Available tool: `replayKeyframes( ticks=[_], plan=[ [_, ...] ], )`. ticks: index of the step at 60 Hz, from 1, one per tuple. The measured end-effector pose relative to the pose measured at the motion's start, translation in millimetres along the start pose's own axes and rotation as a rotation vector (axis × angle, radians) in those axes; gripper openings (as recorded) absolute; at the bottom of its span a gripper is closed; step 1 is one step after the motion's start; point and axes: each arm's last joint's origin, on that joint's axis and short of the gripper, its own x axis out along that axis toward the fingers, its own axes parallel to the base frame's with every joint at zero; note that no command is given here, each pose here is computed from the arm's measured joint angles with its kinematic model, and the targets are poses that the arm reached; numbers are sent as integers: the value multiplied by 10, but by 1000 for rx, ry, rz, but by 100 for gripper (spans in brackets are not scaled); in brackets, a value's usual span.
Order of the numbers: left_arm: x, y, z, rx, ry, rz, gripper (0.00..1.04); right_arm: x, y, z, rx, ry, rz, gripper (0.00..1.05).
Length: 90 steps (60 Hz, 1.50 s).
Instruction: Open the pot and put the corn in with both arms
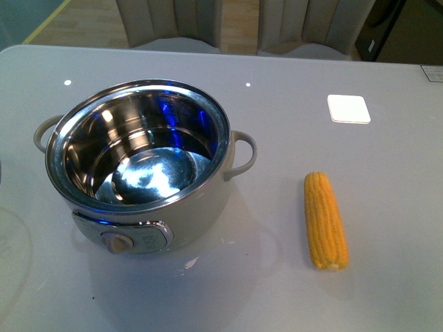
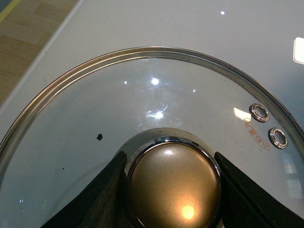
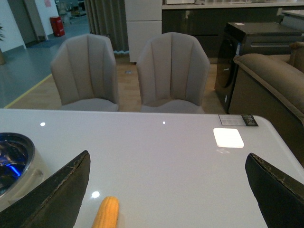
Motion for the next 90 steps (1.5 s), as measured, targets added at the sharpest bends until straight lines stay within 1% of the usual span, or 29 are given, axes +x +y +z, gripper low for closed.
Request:
replayKeyframes(
  ticks=[19, 37, 49, 54, 56, 59, 61, 67, 68, 70, 72, 77, 90],
  plan=[
    [385, 122, -82, 2, -18, 16, 51, 0, 0, 0, 0, 0, 0, 96],
    [652, 173, -339, -10, 11, 17, 50, 0, 0, 0, 0, 0, 0, 96],
    [740, 191, -420, -12, 17, 18, 51, 0, 0, 0, 0, 0, 0, 96],
    [756, 202, -426, -11, 12, 20, 56, 0, 0, 0, 0, 0, 0, 96],
    [761, 203, -427, -11, 11, 20, 60, 0, 0, 0, 0, 0, 0, 96],
    [766, 205, -425, -10, 10, 20, 69, 0, 0, 0, 0, 0, 0, 96],
    [767, 207, -423, -9, 9, 21, 73, 0, 0, 0, 0, 0, 0, 96],
    [768, 209, -421, -10, 8, 24, 89, 0, 0, 0, 0, 0, 0, 96],
    [767, 211, -421, -10, 8, 26, 94, 0, 0, 0, 0, 0, 0, 96],
    [766, 213, -416, -9, 5, 29, 99, 0, 0, 0, 0, 0, 0, 96],
    [762, 215, -407, -8, 1, 30, 99, 0, 0, 0, 0, 0, 0, 96],
    [721, 223, -346, -13, -15, 34, 97, 0, 0, 1, 0, 0, 0, 96],
    [434, 281, 45, -11, -124, 48, 98, 0, 0, 0, 0, 0, 0, 96]
  ],
)
